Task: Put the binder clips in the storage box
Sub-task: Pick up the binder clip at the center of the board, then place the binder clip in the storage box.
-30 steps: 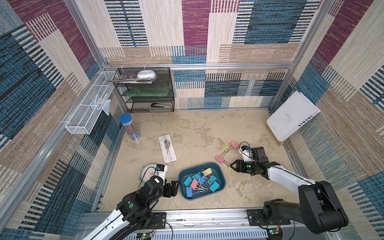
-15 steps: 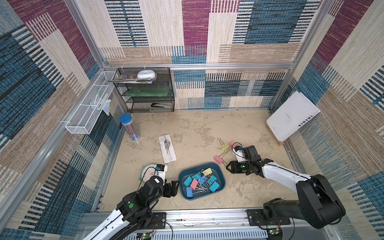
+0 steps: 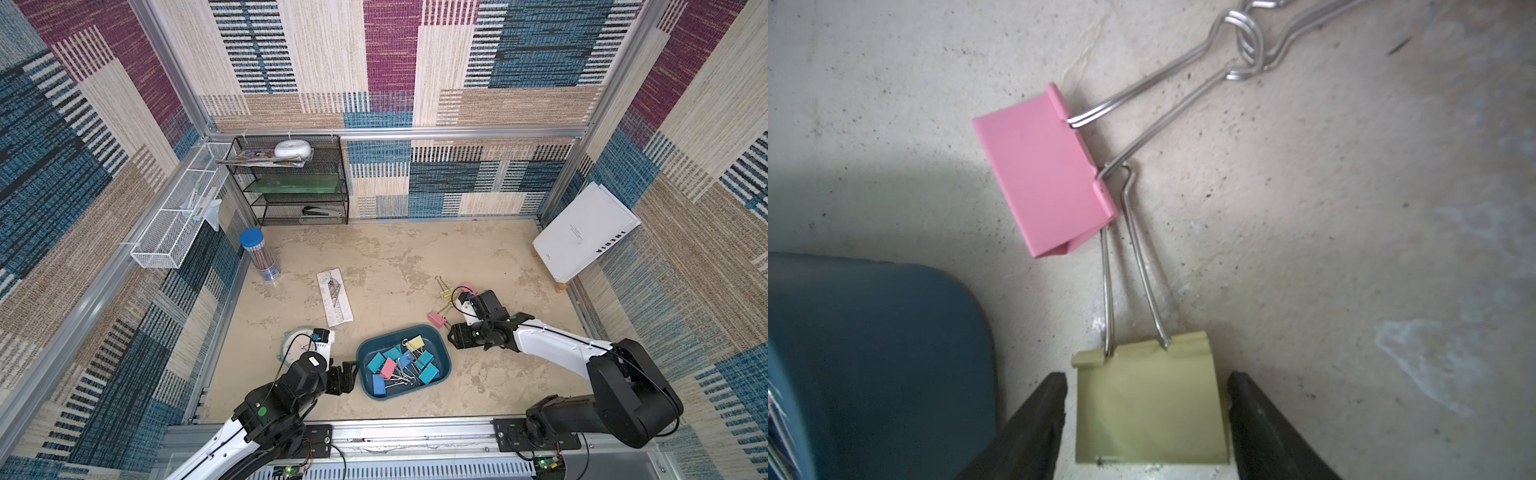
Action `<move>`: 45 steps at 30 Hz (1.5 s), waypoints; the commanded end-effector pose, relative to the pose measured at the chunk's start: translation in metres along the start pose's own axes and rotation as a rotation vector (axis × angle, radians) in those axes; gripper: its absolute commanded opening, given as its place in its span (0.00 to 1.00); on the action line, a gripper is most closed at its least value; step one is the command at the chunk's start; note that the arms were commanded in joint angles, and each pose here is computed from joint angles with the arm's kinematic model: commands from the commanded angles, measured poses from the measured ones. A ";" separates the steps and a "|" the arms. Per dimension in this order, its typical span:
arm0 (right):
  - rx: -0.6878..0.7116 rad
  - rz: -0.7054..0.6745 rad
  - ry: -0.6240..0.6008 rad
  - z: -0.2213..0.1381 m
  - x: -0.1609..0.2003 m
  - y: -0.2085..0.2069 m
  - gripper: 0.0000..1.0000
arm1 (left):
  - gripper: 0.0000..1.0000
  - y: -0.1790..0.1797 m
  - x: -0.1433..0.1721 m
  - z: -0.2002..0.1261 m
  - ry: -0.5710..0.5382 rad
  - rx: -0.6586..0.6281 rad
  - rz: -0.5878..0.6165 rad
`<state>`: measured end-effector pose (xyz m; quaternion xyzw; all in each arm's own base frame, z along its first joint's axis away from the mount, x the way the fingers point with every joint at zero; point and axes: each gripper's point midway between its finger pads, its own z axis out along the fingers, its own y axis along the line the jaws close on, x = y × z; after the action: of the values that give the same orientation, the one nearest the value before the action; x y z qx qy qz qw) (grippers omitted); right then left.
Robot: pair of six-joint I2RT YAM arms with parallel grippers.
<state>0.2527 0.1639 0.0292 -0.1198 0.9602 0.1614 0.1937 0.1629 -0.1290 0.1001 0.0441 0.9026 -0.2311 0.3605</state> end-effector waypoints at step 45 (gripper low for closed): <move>-0.335 -0.297 0.000 -0.068 0.029 0.177 0.39 | 0.87 -0.002 -0.002 0.001 -0.012 0.008 0.008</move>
<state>0.1604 0.2820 0.1244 -0.2854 0.8942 0.2798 0.2017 0.1629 -0.1290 0.1004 0.0440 0.9023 -0.2315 0.3610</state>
